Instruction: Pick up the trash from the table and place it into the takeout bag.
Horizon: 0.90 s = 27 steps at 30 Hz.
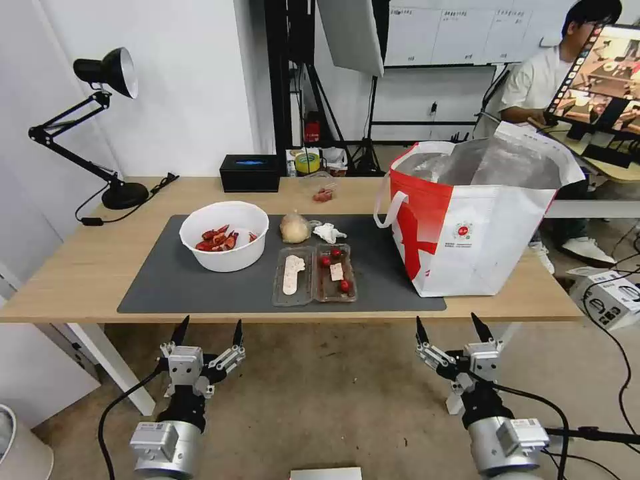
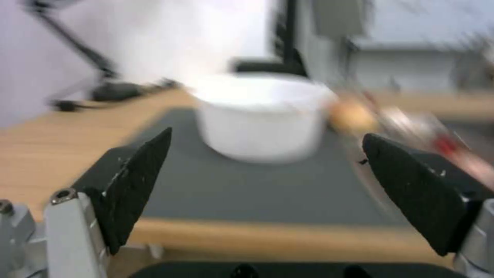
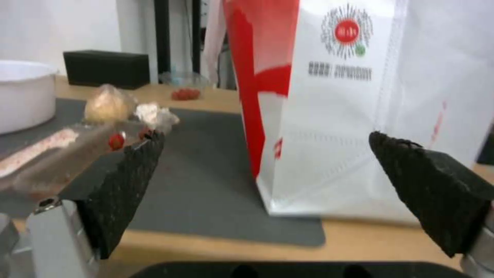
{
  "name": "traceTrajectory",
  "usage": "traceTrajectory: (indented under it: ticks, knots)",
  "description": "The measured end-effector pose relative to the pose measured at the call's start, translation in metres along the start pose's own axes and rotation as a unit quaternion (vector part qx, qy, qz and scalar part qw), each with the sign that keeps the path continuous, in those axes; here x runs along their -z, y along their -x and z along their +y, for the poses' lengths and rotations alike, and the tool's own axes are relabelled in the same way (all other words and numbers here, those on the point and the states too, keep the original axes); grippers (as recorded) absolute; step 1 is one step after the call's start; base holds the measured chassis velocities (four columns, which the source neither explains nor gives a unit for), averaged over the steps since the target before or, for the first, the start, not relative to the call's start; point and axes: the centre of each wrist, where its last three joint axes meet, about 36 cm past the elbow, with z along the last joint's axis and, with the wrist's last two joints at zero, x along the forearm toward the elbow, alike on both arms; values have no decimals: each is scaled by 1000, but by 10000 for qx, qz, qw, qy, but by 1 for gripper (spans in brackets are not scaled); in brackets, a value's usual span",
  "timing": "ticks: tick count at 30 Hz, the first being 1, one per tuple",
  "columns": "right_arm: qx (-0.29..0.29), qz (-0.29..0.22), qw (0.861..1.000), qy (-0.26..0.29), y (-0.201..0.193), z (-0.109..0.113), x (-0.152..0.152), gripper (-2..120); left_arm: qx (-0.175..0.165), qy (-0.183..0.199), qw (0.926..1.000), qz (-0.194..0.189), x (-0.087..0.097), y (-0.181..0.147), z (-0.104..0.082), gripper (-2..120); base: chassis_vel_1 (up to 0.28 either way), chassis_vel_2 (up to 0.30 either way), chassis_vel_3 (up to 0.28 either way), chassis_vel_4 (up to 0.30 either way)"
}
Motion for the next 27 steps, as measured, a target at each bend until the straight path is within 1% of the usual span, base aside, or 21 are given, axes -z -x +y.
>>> traceTrajectory:
  ticks: [1,2,3,4,5,6,7,10,13,16,18,20,22,23,24,26,27]
  knots:
    - [26,-25,10000,-5,4,-3,2,100,160,-104,9998,-65,3,3,3,100,0,0,0,0]
    - [101,-80,9999,-34,16,-12,8,100,551,-352,9976,-228,12,8,12,100,0,0,0,0]
    - [101,-80,9999,-34,16,-12,8,100,551,-352,9976,-228,12,8,12,100,0,0,0,0]
    - [142,-113,9998,-57,22,-16,12,100,661,-447,9964,-287,15,10,14,100,0,0,0,0]
    - [170,-129,9997,-73,26,-19,14,100,685,-485,9960,-304,15,10,15,100,0,0,0,0]
    - [251,-186,9994,-137,40,-30,24,100,730,-537,9954,-319,15,10,15,100,0,0,0,0]
    - [251,-186,9994,-137,40,-30,24,100,730,-537,9954,-319,15,10,15,100,0,0,0,0]
    - [346,-246,9988,-248,59,-45,40,100,721,-537,9955,-284,13,9,15,100,0,0,0,0]
    - [409,-305,9982,-320,70,-51,46,100,692,-541,9958,-249,12,8,15,100,0,0,0,0]
    - [544,-260,9977,-295,77,-48,39,100,637,-560,9962,-177,10,8,13,100,0,0,0,0]
    - [601,-191,9976,-273,80,-46,34,100,542,-593,9968,-20,7,7,9,100,0,0,0,0]
    - [606,-141,9977,-261,80,-46,33,100,497,-631,9968,43,6,6,7,100,0,0,0,0]
    - [621,-52,9979,-168,79,-45,32,100,404,-876,9952,167,8,7,3,100,0,0,0,0]
    - [621,-52,9979,-168,79,-45,32,100,404,-876,9952,167,8,7,3,100,0,0,0,0]
    - [627,-32,9979,-143,78,-45,31,100,369,-1034,9938,185,10,9,1,100,0,0,0,0]
    - [638,-13,9979,-139,78,-45,31,100,269,-1533,9875,258,16,13,-9,100,0,0,0,0]
    - [638,-13,9979,-139,78,-45,31,100,269,-1533,9875,258,16,13,-9,100,0,0,0,0]
